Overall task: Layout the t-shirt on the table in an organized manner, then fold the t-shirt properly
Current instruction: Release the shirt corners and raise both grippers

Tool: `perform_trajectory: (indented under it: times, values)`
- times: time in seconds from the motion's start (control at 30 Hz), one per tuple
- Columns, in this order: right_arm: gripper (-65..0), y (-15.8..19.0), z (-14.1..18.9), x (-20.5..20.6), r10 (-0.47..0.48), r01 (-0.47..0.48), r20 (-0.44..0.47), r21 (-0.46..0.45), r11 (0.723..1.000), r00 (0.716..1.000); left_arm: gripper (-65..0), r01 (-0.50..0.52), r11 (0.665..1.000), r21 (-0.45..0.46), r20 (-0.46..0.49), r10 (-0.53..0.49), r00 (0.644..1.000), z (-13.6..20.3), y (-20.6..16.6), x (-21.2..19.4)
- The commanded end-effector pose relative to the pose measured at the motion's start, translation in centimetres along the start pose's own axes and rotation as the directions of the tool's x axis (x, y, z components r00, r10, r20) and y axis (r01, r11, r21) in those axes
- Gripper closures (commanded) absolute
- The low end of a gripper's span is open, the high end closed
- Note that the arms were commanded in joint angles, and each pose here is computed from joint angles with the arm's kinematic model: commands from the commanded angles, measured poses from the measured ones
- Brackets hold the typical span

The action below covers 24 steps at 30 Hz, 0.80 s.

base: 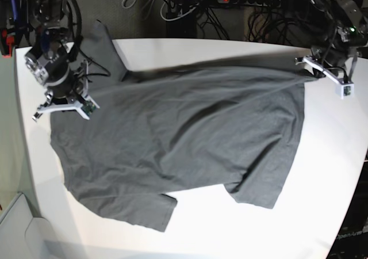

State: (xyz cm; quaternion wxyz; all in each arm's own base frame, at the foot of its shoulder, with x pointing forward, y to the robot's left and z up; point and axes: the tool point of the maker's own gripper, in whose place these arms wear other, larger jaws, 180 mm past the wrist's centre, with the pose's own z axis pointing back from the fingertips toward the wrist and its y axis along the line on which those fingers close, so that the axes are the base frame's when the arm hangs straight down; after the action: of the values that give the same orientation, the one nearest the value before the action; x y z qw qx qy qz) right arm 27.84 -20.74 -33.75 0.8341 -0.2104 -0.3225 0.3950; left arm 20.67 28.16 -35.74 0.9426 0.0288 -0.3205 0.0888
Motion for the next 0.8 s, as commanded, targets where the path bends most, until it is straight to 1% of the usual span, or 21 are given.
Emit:
perform_trajectory:
  times: [0.0, 0.13, 0.2, 0.27, 0.37, 0.43, 0.47, 0.53, 0.6, 0.7, 0.77]
  values:
    - [0.0, -1.5, -0.1, 0.3, -0.002, 0.002, 0.01, -0.039, 0.999, 1.0, -0.9, 0.015, 1.0, 0.013, 0.046, -0.015, 0.999, 0.5, 0.4, 1.5]
    - [0.0, -2.2, -2.0, 0.3, -0.021, 0.021, -0.007, -0.027, 0.999, 1.0, -1.1, 0.038, 0.999, 0.028, 0.054, -0.039, 0.998, 0.7, 1.0, 2.1]
    - [0.0, -2.6, -3.1, 0.2, -0.035, 0.034, -0.021, -0.02, 0.999, 0.999, -3.3, 0.051, 0.998, 0.035, 0.049, -0.052, 0.997, 0.8, 1.4, 2.0]
    - [0.0, -2.6, -4.3, -0.1, -0.048, 0.048, -0.04, -0.003, 0.999, 0.998, -8.6, 0.068, 0.998, 0.019, 0.055, -0.068, 0.996, 0.9, 1.2, 2.2]
    - [0.0, -1.9, -6.1, -0.2, -0.087, 0.089, -0.061, 0.037, 0.995, 0.994, -19.0, 0.157, 0.987, -0.029, 0.046, -0.155, 0.987, 1.2, 0.8, 1.6]
    - [0.0, -1.5, -7.2, -0.4, -0.102, 0.107, -0.078, 0.062, 0.992, 0.992, -23.7, 0.19, 0.981, -0.046, 0.045, -0.188, 0.981, 1.2, 0.5, 1.4]
    - [0.0, -1.2, -7.7, -0.7, -0.107, 0.114, -0.092, 0.077, 0.99, 0.99, -24.9, 0.197, 0.979, -0.044, 0.048, -0.195, 0.98, 1.3, 0.7, 1.4]
    - [0.0, -0.4, -8.2, -1.2, -0.109, 0.121, -0.111, 0.101, 0.988, 0.988, -24.7, 0.195, 0.98, -0.028, 0.054, -0.194, 0.98, 1.6, 1.5, 1.5]
    - [0.0, 0.0, -8.3, -1.5, -0.11, 0.123, -0.116, 0.109, 0.986, 0.987, -24.8, 0.2, 0.98, -0.008, 0.086, -0.199, 0.976, 2.0, 2.3, 2.5]
    - [0.0, 0.8, -8.1, -2.0, -0.103, 0.119, -0.126, 0.124, 0.985, 0.987, -24.8, 0.182, 0.983, 0.021, 0.171, -0.183, 0.968, 2.2, 3.0, 5.7]
    - [0.0, 1.7, -8.0, -2.2, -0.094, 0.112, -0.126, 0.14, 0.984, 0.988, -24.8, 0.167, 0.985, 0.031, 0.25, -0.169, 0.953, 2.3, 2.8, 8.8]
